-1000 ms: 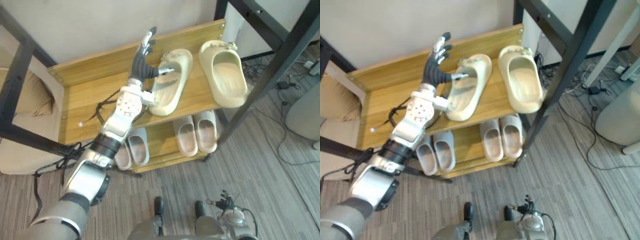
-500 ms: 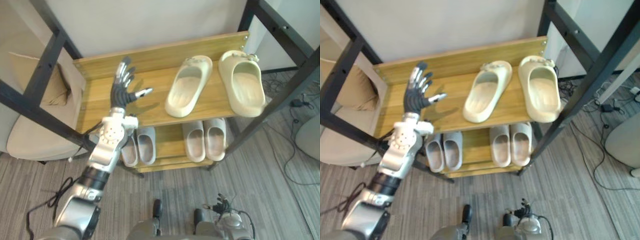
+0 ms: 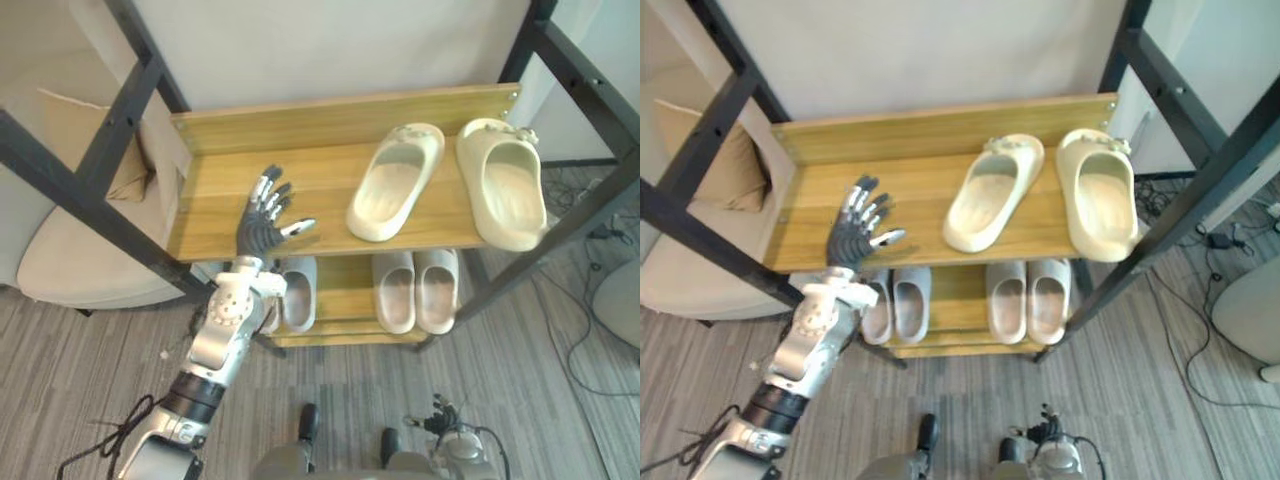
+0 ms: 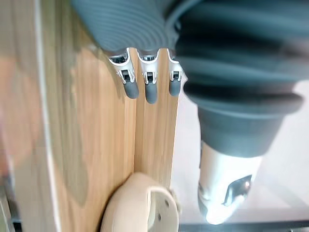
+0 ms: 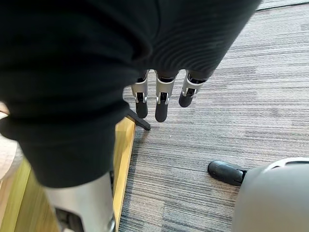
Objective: Organize the slippers on the shoe rack
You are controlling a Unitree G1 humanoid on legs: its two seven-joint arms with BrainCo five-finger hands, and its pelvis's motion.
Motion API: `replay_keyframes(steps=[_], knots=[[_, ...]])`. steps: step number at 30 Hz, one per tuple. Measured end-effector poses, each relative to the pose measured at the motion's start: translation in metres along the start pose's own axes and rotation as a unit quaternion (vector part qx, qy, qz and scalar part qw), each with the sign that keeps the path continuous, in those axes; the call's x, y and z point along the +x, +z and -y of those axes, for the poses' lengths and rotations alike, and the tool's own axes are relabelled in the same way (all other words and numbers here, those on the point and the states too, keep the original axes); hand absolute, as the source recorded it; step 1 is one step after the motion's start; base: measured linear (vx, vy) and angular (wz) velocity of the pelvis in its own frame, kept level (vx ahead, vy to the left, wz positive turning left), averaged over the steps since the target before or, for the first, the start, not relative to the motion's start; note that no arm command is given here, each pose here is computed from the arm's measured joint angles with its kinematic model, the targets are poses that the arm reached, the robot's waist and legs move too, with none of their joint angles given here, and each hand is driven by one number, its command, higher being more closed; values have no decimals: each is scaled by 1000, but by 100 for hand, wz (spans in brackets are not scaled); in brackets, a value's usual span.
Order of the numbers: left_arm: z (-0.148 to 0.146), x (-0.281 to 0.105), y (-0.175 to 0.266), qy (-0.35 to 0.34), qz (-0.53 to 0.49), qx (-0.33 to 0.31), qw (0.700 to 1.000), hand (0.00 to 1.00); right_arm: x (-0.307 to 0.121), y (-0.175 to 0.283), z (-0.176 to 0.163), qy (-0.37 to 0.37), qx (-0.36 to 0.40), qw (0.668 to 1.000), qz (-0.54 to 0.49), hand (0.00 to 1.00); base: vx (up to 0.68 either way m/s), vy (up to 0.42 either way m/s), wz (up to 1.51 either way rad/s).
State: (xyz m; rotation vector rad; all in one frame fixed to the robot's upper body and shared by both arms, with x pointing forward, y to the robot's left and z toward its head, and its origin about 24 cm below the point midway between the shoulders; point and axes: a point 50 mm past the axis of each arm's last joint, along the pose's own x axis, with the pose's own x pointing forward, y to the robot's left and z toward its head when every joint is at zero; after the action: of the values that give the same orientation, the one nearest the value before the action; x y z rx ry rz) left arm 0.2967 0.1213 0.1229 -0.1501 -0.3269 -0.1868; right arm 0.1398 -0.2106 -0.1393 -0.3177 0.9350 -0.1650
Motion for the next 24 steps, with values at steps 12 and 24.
replay_keyframes(steps=[12, 24], knots=[[38, 4, -4, -68, -7, -27, 997, 0, 0, -1, 0, 0, -1, 1000, -4, 0, 0, 0, 0], [73, 15, -6, -121, -14, -47, 991, 0, 3, 5, -1, -1, -2, 1000, -4, 0, -5, 1, -6]])
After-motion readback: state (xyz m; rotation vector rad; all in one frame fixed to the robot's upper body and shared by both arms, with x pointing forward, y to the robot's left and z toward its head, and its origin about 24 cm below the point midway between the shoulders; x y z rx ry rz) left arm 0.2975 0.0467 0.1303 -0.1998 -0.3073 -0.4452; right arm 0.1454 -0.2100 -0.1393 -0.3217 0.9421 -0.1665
